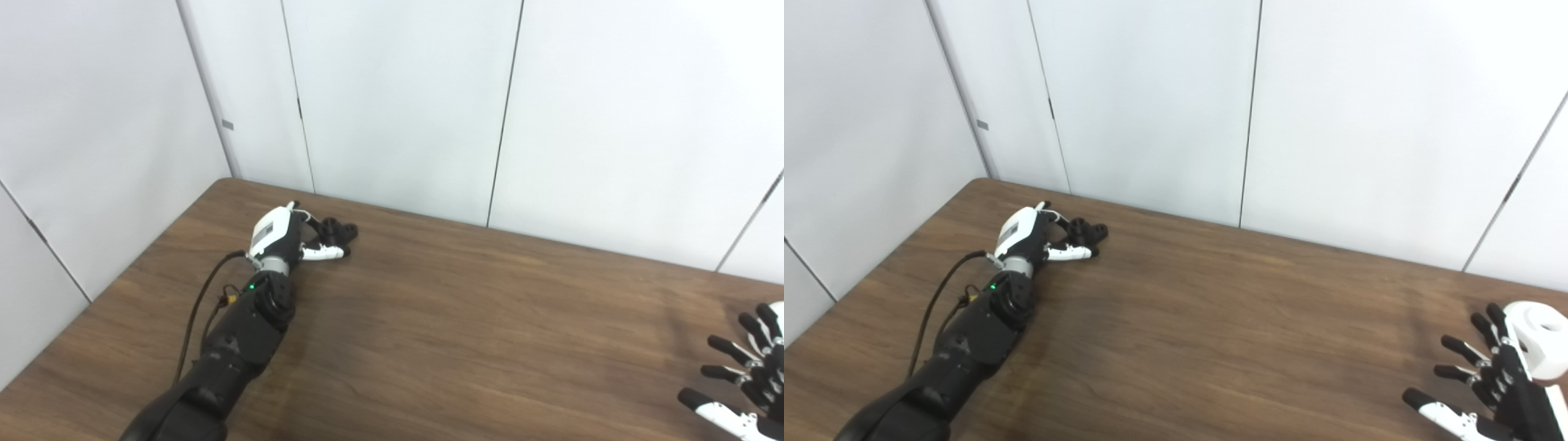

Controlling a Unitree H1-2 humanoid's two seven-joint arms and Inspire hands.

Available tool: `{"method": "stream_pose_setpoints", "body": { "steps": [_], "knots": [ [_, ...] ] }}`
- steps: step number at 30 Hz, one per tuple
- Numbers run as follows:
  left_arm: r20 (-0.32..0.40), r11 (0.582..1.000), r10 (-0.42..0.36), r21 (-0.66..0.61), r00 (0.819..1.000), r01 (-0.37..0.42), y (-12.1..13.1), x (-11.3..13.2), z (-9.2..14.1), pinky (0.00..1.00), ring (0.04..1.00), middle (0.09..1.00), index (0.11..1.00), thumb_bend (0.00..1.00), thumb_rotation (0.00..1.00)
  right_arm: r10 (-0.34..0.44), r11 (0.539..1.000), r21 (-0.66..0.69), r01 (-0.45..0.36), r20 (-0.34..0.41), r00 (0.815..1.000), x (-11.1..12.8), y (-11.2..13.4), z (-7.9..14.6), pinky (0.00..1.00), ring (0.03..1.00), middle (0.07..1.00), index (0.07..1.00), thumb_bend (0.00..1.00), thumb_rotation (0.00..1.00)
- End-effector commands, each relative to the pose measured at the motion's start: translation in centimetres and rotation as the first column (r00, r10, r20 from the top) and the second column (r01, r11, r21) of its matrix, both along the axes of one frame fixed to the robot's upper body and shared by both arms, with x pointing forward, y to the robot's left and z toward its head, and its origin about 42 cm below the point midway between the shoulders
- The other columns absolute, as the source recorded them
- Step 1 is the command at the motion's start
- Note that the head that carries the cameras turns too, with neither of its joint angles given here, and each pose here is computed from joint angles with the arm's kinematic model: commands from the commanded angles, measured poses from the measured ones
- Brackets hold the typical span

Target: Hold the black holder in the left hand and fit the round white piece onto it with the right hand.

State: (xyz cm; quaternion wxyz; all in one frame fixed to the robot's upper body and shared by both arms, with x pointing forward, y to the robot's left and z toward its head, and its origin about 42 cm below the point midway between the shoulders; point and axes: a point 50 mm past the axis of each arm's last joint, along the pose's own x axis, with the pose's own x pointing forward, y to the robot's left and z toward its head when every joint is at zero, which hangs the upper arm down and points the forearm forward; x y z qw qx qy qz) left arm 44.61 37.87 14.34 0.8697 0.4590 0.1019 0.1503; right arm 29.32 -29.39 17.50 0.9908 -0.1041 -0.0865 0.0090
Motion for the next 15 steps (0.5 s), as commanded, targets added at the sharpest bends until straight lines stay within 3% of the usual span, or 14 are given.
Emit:
{"method": "stream_pose_setpoints", "body": {
  "steps": [1, 15],
  "knots": [
    [-0.025, 0.999, -0.033, 0.008, 0.999, 0.033, -0.4, 0.2, -0.3, 1.0, 1.0, 0.941, 0.484, 0.53, 0.06, -0.012, 1.0, 0.002, 0.012, 0.072, 0.997, 0.2, -0.2, 1.8, 0.62, 0.815, 0.964, 0.982, 0.62, 0.11],
    [-0.051, 0.996, -0.09, -0.015, 0.995, 0.089, -0.6, -0.7, -1.5, 1.0, 1.0, 0.943, 0.484, 0.52, 0.06, -0.028, 0.999, -0.015, 0.029, 0.075, 0.997, 0.2, 0.0, 2.1, 0.63, 0.812, 0.964, 0.983, 0.59, 0.14]
  ]
}}
